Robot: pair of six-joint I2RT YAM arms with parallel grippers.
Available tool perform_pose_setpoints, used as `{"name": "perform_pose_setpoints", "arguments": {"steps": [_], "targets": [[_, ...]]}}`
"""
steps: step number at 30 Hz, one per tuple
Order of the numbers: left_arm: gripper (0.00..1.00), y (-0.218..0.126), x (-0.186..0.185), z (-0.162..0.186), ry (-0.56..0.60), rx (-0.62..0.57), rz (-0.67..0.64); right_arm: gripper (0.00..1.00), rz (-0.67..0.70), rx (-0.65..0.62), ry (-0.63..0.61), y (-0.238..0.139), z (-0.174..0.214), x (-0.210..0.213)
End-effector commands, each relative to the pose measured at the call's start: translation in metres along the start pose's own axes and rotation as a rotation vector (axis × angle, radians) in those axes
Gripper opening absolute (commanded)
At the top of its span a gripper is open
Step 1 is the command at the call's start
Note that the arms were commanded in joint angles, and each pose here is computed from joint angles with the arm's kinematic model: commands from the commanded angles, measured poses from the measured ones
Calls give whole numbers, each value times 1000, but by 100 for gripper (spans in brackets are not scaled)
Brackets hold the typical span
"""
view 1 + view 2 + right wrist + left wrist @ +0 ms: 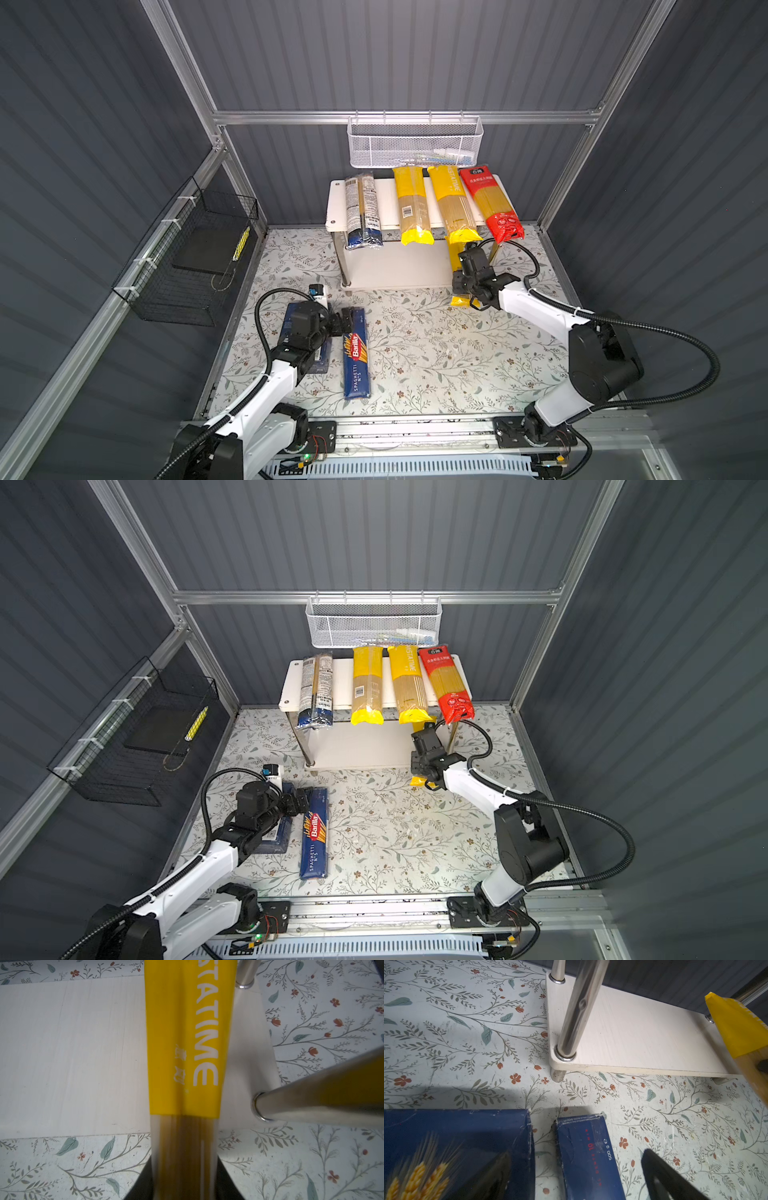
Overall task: Place and organize the pasta boxes and bags onto the shelf
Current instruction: 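Lower the yellow bag upright against the shelf front beside the yellow bags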
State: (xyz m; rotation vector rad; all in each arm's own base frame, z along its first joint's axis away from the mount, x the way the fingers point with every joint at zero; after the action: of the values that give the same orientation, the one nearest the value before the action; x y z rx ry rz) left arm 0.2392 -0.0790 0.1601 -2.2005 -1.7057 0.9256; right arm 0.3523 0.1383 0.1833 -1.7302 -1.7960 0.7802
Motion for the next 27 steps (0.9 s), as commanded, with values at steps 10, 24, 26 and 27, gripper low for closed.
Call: {"name": "perform_pose_setpoints", "arguments": {"steps": [10,24,26,27], "targets": [[99,2,0,2,9,7,3,18,28,-177,69,0,-50,-9],[99,2,-1,2,9,9,10,26,60,-148,109,18,-45,-13],[99,2,-1,2,8,9,9,30,68,-143,114,19,-46,-16],[99,2,-1,2,9,9,7,35,70,-138,117,20,-46,-17]]}}
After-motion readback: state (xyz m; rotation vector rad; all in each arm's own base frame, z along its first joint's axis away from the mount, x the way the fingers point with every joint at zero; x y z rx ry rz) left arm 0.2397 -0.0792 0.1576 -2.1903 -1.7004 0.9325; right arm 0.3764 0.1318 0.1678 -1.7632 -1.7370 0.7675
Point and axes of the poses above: each gripper's point midway between its finger pads, its own y axis out along the fingers, its own x axis along the line the jaws close on, z = x × y, the point moved 8 cm from there along -y, back along the fingers, and after that the axes turned 4 degrees about -y, right-handed, at the moved point
